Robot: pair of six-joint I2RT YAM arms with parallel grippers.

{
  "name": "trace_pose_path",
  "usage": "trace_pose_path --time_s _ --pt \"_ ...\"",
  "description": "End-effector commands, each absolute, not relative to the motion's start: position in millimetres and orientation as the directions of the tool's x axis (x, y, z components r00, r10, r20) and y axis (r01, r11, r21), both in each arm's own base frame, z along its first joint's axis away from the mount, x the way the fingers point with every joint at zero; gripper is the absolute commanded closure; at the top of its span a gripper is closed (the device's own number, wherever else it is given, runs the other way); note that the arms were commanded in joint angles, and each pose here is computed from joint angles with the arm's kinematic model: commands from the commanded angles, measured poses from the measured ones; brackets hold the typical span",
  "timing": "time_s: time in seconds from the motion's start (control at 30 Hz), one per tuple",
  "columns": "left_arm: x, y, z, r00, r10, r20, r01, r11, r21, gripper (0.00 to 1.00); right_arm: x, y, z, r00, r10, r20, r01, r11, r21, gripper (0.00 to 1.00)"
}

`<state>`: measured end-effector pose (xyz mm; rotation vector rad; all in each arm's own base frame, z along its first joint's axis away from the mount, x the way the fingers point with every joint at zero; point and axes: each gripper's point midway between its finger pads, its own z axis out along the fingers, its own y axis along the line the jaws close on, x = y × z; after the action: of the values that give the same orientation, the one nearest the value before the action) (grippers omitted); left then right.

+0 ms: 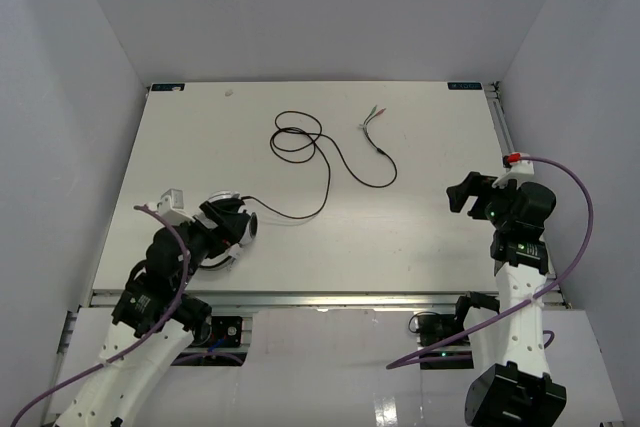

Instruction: Wrap the headphones

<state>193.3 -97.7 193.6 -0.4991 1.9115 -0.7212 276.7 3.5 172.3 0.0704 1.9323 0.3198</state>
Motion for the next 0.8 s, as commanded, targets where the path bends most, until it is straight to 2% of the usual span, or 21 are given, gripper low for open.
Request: trace_pose_path --time_s 0.0,0.13,0.2,0.3,0.57,0.77 --pt "191.1 -86.2 209.9 -0.372 -0.673 -0.64 -0.077 0.709 -0.701 0.02 278.1 12.6 196.9 -0.319 0.149 -0.936 -0.196 0.956 0.219 0.1" --pt "188.3 -81.6 207.3 -0.381 -0.698 -0.607 -0.147 0.693 -0.705 0.02 264.8 39.6 193.6 -0.263 -0.05 -0.964 -0.446 0.892 0.076 0.1" --pt "186.2 -78.2 197.3 -0.399 -0.72 -0.568 -0.232 0.679 -0.697 0.02 245.8 62.5 184.8 -0.193 -0.186 -0.963 -0.635 0.773 -0.022 0.1" --pt "185.7 -76.6 176.4 -0.449 -0.722 -0.526 -0.354 0.684 -0.637 0.03 223.9 83.4 183.2 -0.145 -0.217 -0.965 -0.758 0.652 -0.032 0.1" --pt "209.0 -75.1 177.0 -0.437 -0.754 -0.49 -0.516 0.656 -0.551 0.09 216.9 91.0 187.6 -0.119 -0.22 -0.968 -0.802 0.596 -0.037 0.1" --pt "222.3 -44.5 157.7 -0.348 -0.843 -0.41 -0.72 0.52 -0.459 0.11 219.7 88.0 188.3 -0.137 -0.221 -0.966 -0.788 0.615 -0.028 0.1"
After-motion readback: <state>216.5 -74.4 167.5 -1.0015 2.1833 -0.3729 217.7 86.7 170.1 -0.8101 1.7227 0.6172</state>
